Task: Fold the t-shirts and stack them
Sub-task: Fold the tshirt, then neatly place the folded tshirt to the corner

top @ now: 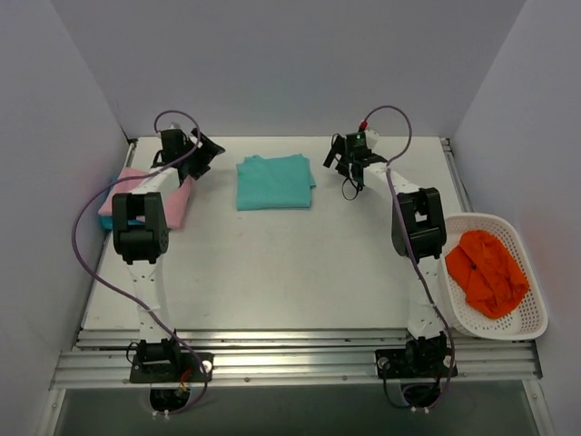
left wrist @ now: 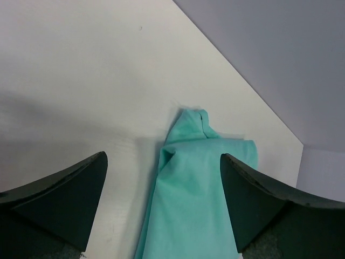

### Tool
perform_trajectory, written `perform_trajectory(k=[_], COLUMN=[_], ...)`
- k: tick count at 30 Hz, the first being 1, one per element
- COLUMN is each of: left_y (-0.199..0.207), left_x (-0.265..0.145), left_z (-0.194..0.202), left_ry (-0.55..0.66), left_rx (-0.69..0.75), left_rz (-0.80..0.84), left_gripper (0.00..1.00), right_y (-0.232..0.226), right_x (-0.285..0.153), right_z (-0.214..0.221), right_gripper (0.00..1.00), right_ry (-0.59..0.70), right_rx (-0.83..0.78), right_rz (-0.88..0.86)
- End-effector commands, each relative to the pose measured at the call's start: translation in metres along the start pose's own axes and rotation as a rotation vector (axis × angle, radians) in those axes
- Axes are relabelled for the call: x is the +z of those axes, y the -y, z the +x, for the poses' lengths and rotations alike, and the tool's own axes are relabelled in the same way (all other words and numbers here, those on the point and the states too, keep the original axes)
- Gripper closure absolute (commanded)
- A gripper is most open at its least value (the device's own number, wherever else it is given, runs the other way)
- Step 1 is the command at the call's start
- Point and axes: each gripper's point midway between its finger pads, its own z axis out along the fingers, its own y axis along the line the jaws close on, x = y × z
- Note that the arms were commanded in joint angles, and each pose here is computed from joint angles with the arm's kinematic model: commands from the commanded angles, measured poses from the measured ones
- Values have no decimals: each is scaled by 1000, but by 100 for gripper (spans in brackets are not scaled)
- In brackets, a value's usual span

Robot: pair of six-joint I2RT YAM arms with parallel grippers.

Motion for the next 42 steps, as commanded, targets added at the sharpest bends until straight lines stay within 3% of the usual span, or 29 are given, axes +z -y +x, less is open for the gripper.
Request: perform_trajectory(k=[1,4,5,7,8,10,12,16,19,24,31,42], left_y=[89,91,65,75,50,65,41,44,54,57,44,13], left_x=[-79,-118,-118,-145,-145,-163,-173,-190,-193,-158,-114,-51], left_z=[-51,-45,-21,-10,18,45,79,152,164,202,211,216], left_ry=[154,203,179,236,201,199,206,243,308,250,271,232], left_rx=[66,30,-15,-38,-98,-162,-234,-336,-370,-428,-518,-572], left_rz=[181,119,70,73,17,58,-28,-85,-135,-175,-201,-262], left_gripper=[6,6,6,6,6,6,6,6,6,6,6,6], right_y=[-77,-86,-81,-84,-77,-77,-67,-48,-32,-4,21,24], right_x=[-95,-137,-153,-171,-185,-203,-224,-262,-294,-334,-366,-372], right_z=[-53,-56,-55,-45,-40,-31,-23,-12,-5,-12,-23,-27], right_gripper=[0,0,0,0,0,0,0,0,0,0,0,0], right_ry=[172,213,228,232,239,246,255,264,296,348,391,403], right_rx=[5,-19,-23,-37,-39,-37,-29,11,30,38,8,-14], right_rz=[-219,-229,-215,-215,-205,-215,-210,-213,-222,-194,-141,-137])
